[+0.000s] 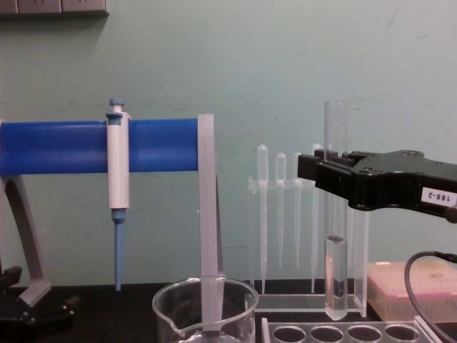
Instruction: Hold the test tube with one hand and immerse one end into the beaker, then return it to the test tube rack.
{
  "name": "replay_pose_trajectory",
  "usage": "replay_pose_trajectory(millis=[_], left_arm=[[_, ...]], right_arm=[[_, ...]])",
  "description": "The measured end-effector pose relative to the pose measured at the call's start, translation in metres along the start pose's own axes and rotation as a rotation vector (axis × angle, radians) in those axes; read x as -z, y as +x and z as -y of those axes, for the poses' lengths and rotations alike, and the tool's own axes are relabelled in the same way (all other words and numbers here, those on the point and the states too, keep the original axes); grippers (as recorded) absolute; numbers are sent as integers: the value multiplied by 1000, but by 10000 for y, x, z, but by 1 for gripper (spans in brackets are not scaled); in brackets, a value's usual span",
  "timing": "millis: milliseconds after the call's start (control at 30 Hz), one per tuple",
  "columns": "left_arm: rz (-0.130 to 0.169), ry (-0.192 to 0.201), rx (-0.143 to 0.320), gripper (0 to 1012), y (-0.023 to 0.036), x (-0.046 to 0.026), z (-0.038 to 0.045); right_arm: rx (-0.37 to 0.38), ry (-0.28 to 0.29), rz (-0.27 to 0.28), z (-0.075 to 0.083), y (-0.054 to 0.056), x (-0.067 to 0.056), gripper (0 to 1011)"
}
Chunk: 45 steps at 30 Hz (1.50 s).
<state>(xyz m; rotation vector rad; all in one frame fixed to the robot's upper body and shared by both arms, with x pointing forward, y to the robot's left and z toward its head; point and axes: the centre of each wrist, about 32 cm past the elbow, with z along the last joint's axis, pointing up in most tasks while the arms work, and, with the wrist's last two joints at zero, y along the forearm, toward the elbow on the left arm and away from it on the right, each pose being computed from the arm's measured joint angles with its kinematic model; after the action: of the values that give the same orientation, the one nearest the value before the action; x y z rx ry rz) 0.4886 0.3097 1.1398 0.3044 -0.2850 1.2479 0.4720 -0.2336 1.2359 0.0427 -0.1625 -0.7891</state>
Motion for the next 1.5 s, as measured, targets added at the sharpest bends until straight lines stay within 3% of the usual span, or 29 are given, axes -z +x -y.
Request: replay_pose_trajectory(millis=[1500], left_arm=[[0, 0, 0, 1000, 0, 0, 0]], right_arm=[[0, 0, 0, 0, 0, 0, 224]])
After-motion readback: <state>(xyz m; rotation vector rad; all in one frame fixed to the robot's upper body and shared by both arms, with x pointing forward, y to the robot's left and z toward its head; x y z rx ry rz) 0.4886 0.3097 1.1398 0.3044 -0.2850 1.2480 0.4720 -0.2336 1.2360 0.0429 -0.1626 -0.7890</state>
